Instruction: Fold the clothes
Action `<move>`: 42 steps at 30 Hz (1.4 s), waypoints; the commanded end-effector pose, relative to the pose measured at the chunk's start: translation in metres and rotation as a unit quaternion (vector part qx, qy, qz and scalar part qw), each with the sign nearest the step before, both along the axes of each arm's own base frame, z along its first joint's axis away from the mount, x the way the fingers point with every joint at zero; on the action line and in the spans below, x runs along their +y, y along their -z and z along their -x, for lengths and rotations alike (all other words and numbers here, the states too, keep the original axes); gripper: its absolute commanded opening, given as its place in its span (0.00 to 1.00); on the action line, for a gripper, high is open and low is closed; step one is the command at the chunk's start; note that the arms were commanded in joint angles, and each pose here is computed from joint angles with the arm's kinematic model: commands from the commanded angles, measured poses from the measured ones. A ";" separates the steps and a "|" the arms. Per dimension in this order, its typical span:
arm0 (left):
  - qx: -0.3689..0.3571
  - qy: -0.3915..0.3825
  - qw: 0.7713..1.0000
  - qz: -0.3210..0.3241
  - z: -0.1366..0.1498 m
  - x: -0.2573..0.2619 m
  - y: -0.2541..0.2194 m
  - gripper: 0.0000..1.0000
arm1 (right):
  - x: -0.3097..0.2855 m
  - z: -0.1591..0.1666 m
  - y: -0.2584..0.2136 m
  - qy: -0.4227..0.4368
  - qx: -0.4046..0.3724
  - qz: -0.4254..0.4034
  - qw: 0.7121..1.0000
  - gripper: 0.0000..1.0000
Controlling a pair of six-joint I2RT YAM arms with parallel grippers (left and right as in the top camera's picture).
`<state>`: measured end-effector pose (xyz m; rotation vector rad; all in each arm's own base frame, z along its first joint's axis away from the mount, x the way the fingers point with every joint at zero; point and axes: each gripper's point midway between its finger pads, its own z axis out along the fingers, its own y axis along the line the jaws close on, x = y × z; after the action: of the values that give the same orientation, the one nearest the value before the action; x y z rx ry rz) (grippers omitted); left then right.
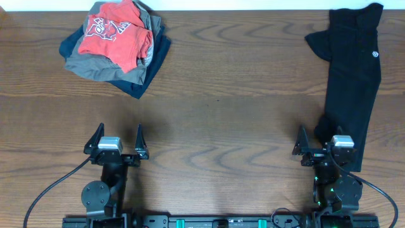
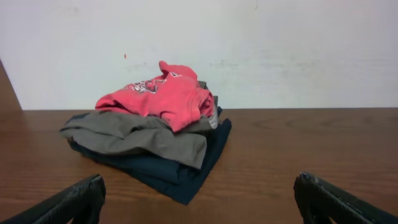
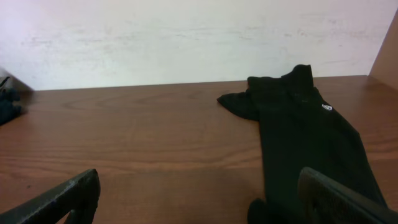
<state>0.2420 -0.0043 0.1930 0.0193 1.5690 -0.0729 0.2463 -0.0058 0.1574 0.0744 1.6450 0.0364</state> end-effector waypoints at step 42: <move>0.070 0.014 0.997 0.014 -0.002 -0.007 0.052 0.98 | 0.002 0.000 0.001 -0.003 -0.001 -0.006 1.000 0.99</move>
<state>0.2451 -0.0091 0.1555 0.0160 1.6607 -0.0995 0.2463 -0.0058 0.1576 0.0743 1.6438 0.0364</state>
